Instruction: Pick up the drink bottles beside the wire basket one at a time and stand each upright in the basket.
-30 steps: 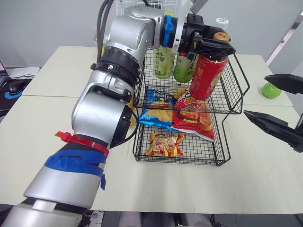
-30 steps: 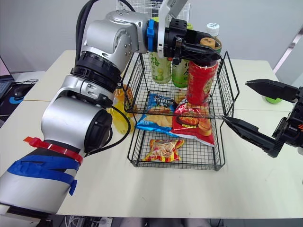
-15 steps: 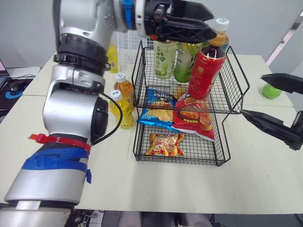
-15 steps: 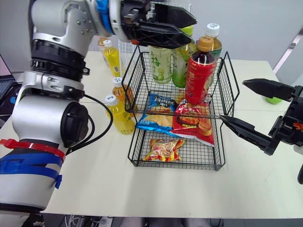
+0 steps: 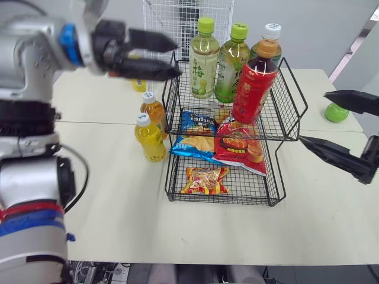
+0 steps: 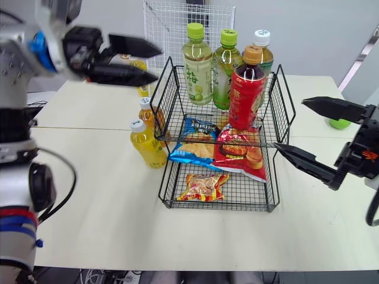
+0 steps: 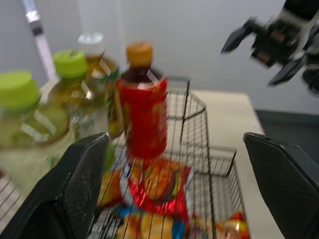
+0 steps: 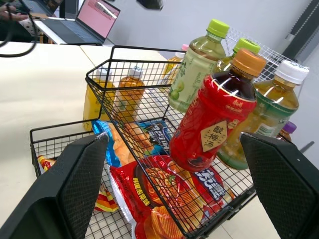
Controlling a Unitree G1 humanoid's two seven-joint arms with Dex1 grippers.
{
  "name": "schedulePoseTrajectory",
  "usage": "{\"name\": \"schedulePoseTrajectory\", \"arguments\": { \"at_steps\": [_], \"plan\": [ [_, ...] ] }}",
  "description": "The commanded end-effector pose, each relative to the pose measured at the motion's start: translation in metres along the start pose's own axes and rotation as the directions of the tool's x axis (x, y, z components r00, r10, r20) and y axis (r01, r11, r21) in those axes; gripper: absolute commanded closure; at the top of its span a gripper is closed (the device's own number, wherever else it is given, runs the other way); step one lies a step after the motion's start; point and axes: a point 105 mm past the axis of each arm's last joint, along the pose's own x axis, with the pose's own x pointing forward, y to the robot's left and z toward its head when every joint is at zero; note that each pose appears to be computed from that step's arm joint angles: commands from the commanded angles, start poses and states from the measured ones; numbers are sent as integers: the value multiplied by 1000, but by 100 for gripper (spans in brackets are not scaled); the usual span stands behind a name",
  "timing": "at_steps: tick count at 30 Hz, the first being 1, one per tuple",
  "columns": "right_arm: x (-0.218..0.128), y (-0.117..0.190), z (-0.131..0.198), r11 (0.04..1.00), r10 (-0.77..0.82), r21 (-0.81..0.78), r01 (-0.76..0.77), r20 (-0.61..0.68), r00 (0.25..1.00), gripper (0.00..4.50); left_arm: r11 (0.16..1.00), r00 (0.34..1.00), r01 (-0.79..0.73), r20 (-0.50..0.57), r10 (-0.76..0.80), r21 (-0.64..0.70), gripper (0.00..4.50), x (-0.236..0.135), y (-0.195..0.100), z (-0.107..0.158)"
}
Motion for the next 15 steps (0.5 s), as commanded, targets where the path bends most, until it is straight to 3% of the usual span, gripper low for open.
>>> {"name": "schedulePoseTrajectory", "arguments": {
  "at_steps": [1, 6, 11, 15],
  "plan": [
    [10, 4, 5, 995, 81, -51, -80, 25, 996, 0, 987, 987, -154, 44, 152, 52, 1, -27, 0, 19],
    [27, 16, 3, 976, 219, -17, -218, 83, 972, 0, 956, 956, -290, 37, 291, -46, 1, -59, -6, 2],
    [45, 28, -1, 940, 337, 16, -342, 131, 932, 0, 866, 881, -459, 20, 472, -196, 1, -81, -14, -49],
    [52, 26, -1, 926, 371, 11, -377, 151, 916, 0, 799, 819, -555, 14, 573, -230, 1, -81, -27, -78]
  ]
}}
